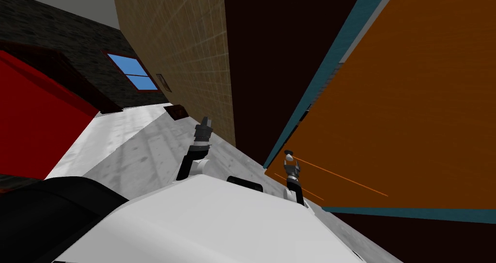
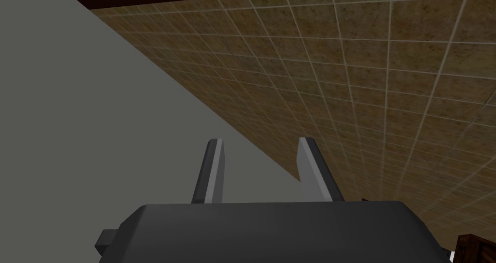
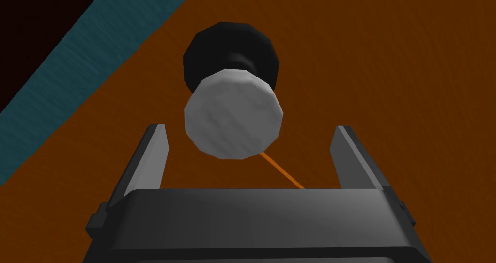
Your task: Pull the door open
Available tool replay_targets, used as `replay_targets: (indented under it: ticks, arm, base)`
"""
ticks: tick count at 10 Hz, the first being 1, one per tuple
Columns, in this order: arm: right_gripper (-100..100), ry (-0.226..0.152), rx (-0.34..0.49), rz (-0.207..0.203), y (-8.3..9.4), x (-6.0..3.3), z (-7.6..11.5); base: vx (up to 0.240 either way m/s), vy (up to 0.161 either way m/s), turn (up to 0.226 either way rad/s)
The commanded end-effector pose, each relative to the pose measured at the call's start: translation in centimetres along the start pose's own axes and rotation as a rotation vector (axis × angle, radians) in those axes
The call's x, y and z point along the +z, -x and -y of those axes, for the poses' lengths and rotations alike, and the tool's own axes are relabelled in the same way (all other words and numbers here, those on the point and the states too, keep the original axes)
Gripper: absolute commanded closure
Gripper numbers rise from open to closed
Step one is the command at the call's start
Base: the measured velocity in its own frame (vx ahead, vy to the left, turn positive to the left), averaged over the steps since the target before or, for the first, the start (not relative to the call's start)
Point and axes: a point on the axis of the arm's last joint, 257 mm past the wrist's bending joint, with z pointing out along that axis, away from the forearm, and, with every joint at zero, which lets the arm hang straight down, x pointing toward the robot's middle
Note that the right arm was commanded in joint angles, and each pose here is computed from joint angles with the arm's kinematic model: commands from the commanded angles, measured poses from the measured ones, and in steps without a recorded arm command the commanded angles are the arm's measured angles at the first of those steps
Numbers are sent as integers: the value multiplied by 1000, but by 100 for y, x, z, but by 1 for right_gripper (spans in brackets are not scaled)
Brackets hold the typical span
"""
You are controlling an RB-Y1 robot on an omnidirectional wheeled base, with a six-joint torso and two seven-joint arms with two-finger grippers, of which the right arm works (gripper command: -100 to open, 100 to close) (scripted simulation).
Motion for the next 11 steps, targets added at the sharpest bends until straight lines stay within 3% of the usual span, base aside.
replay_targets:
  ticks: [1,6,7,11]
  arm:
    - [-100,3,73,6,-29,19,34]
    - [-100,10,251,18,-95,58,102]
    - [-100,10,256,18,-95,58,102]
    - [-100,17,420,29,-162,94,173]
  base:
    - [-72,-11,42]
    - [-64,-11,22]
    - [-44,-8,13]
    - [-62,-10,24]
